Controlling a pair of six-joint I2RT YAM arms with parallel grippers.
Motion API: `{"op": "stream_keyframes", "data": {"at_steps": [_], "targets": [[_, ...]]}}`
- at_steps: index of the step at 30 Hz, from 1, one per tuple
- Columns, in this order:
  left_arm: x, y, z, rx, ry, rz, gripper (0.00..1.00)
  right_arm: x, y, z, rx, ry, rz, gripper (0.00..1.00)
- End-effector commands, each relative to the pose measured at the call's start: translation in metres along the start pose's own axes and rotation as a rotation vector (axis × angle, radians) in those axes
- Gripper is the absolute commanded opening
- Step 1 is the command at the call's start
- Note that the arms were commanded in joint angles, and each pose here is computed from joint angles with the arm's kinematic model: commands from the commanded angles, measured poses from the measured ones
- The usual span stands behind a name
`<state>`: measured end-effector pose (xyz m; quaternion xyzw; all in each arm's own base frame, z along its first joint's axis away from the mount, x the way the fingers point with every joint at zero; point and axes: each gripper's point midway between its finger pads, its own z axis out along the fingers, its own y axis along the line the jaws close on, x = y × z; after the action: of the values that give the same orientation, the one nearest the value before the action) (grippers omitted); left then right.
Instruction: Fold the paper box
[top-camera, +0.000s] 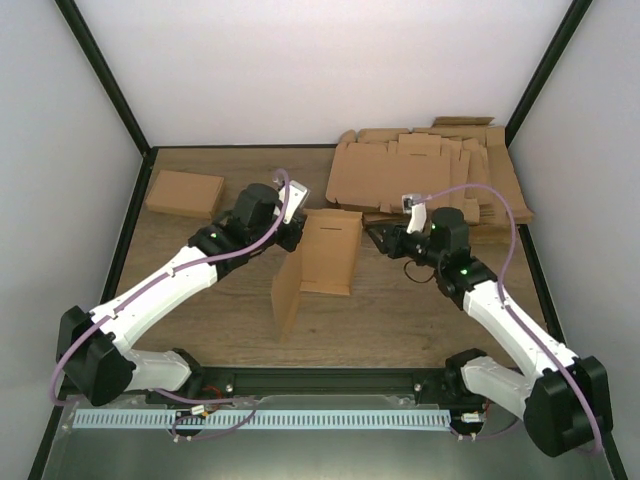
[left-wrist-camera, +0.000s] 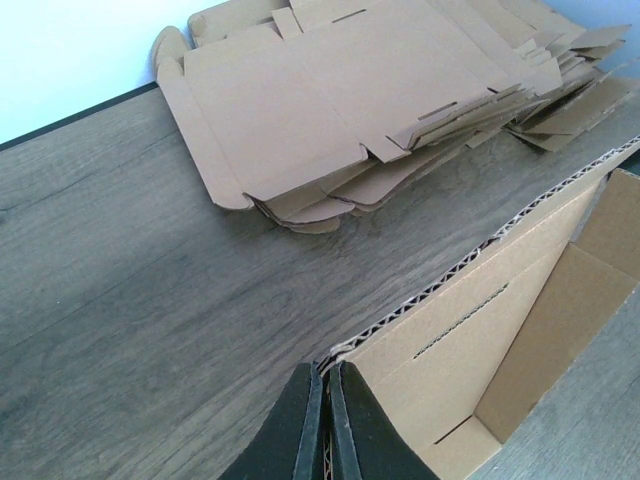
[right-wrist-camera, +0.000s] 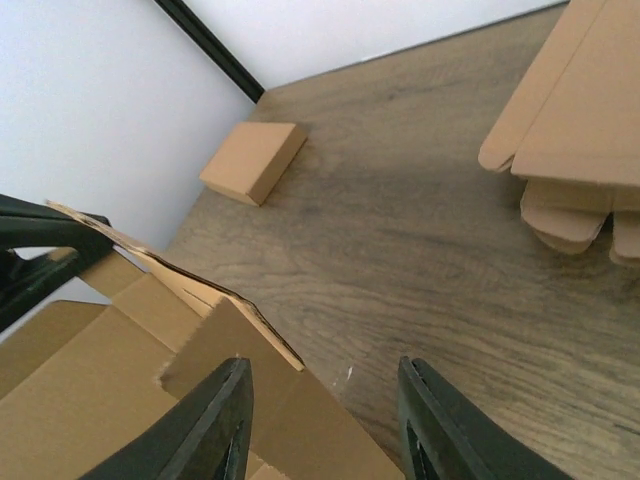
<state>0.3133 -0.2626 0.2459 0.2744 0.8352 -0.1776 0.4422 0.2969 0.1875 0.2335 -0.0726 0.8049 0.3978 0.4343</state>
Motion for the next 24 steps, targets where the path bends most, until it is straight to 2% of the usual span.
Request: {"op": "stream_keyframes", "data": {"at_steps": [1, 10, 19, 24], "targets": [[-0.002, -0.005, 0.001, 0.019, -0.015, -0.001, 0.04, 0.003, 0.006, 0.007, -0.071, 0.026, 0.001, 0.42], [-0.003, -0.009, 0.001, 0.040, -0.015, -0.003, 0.04, 0.014, 0.011, 0.021, -0.148, 0.110, -0.016, 0.41], [0.000, -0.015, 0.003, 0.063, -0.006, 0.007, 0.04, 0.019, 0.006, 0.024, -0.127, 0.147, -0.014, 0.39], [-0.002, -0.020, 0.002, 0.087, -0.012, -0.007, 0.09, 0.024, 0.006, 0.025, -0.131, 0.166, -0.009, 0.36]]}}
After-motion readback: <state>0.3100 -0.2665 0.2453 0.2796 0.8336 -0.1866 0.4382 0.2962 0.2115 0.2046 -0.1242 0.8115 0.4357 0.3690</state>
